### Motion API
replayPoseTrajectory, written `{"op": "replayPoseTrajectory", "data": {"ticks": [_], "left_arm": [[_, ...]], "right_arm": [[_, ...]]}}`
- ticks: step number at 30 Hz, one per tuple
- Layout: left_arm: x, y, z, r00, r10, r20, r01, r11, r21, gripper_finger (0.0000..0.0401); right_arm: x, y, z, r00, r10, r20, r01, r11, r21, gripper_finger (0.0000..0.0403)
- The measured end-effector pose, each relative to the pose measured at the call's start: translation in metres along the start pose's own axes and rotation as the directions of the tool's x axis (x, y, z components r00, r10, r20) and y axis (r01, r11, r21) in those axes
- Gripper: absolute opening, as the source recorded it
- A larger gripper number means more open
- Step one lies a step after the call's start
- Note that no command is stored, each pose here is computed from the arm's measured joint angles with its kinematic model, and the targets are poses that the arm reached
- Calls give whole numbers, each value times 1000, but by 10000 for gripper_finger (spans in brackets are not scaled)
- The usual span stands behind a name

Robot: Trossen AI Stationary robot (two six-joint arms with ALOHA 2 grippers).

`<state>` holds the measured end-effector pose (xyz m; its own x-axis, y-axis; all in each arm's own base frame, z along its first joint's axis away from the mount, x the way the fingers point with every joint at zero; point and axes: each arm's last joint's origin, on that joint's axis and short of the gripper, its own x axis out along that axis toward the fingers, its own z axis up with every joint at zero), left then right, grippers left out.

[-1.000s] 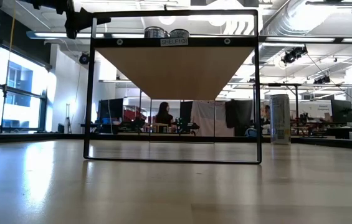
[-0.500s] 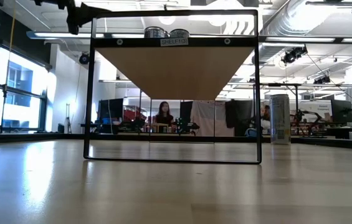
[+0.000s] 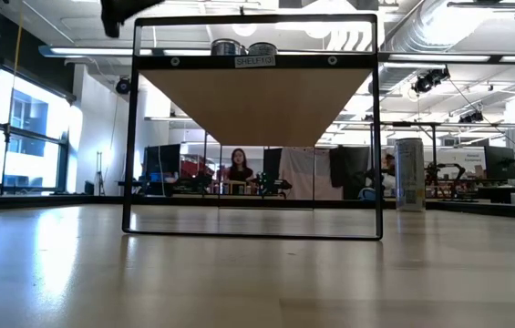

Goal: Place canned beverage on shelf
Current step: Put the blue soda can on the shelf aligned with the blue soda can

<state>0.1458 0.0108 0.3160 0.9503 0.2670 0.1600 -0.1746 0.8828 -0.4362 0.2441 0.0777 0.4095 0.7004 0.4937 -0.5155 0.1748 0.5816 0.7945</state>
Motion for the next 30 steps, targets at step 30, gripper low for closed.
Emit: {"op": "replayPoseTrajectory", "data": {"ticks": [30], "left_arm": [[48,-50,18,989,-78,-122,105,967,231,296]], "right_arm": [[-22,-39,76,862,-181,473,466,651,-600,229]]}}
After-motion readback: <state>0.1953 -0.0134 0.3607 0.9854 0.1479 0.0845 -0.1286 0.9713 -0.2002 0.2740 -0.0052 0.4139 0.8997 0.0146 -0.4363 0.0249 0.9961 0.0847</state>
